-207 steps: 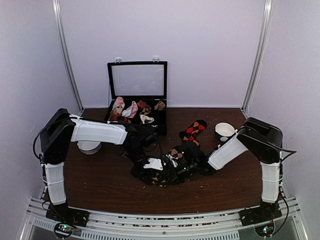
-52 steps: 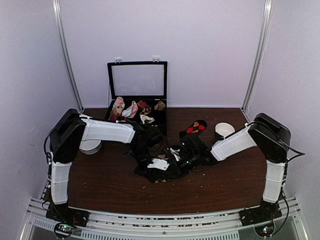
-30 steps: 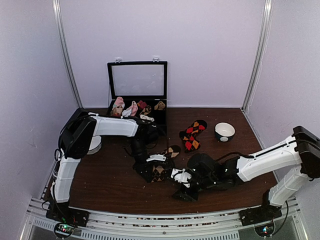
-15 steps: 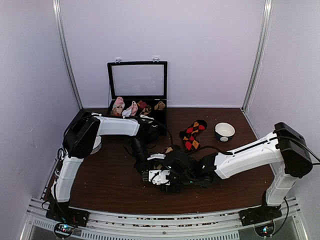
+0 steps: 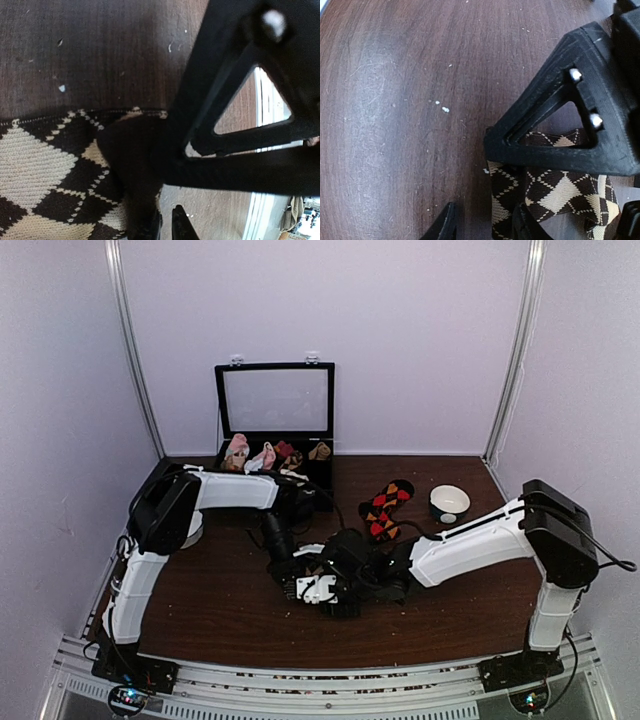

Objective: Roll the socks
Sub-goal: Roll the sock at the center of the board.

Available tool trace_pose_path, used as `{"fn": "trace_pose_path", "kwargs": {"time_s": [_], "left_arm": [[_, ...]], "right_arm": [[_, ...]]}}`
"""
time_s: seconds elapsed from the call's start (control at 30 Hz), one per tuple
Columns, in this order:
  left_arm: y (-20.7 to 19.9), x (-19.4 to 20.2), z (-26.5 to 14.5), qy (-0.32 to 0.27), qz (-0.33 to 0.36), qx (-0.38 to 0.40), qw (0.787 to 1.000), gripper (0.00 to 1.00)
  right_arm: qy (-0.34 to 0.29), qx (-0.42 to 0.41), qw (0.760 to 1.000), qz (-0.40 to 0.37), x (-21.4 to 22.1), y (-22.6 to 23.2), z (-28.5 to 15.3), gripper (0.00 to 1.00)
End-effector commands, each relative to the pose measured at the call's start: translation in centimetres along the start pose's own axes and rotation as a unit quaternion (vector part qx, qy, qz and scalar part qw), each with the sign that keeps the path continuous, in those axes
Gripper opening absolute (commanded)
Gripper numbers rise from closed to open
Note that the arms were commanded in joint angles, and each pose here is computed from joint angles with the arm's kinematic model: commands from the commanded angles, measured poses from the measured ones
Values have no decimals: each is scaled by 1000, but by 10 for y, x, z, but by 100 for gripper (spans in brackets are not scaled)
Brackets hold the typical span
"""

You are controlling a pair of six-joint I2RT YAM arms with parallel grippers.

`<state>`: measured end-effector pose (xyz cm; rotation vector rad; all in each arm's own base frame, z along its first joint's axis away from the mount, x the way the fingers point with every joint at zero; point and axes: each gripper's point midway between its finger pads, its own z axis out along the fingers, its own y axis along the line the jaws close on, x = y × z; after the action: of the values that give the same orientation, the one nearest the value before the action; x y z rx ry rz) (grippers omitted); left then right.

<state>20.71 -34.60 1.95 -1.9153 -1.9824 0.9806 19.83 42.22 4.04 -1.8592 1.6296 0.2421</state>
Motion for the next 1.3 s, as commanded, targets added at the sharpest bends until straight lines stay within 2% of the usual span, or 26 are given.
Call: {"fn": "trace_pose_path", "kwargs": {"time_s": [0.0,0.1,0.17,0.23,0.37,0.47,0.7,0.83,1.03,1.27], "left_arm": [[16,7,2,12,3,-13,1000,13],[13,5,0,5,7,-10,1000,18],[11,2,-4,1,10,-13,1000,29],[9,1,-11,-6,12,-24,1000,42],[7,-2,-35,-25,34,-83,996,56],[5,-3,-55,-36,55,-135,989,60],[-6,7,-66,-49,74,-178,980,61],[-17,10,-63,-61,90,-170,979,59],[-27,7,-52,-68,116,-157,978,55],[-28,-10,-39,-86,161,-173,968,57]], "right_arm": [[1,-10,1000,16,6,4,10,35],[6,-17,999,35,10,3,19,22],[10,-29,998,58,12,3,23,10],[8,-44,995,86,12,5,23,3],[6,-79,988,133,14,17,19,0],[14,-103,979,176,16,23,15,0],[6,-155,936,317,18,18,4,0],[-2,-167,910,379,19,16,0,0],[0,-187,882,433,21,16,3,0],[-28,-242,845,475,12,15,6,0]]}}
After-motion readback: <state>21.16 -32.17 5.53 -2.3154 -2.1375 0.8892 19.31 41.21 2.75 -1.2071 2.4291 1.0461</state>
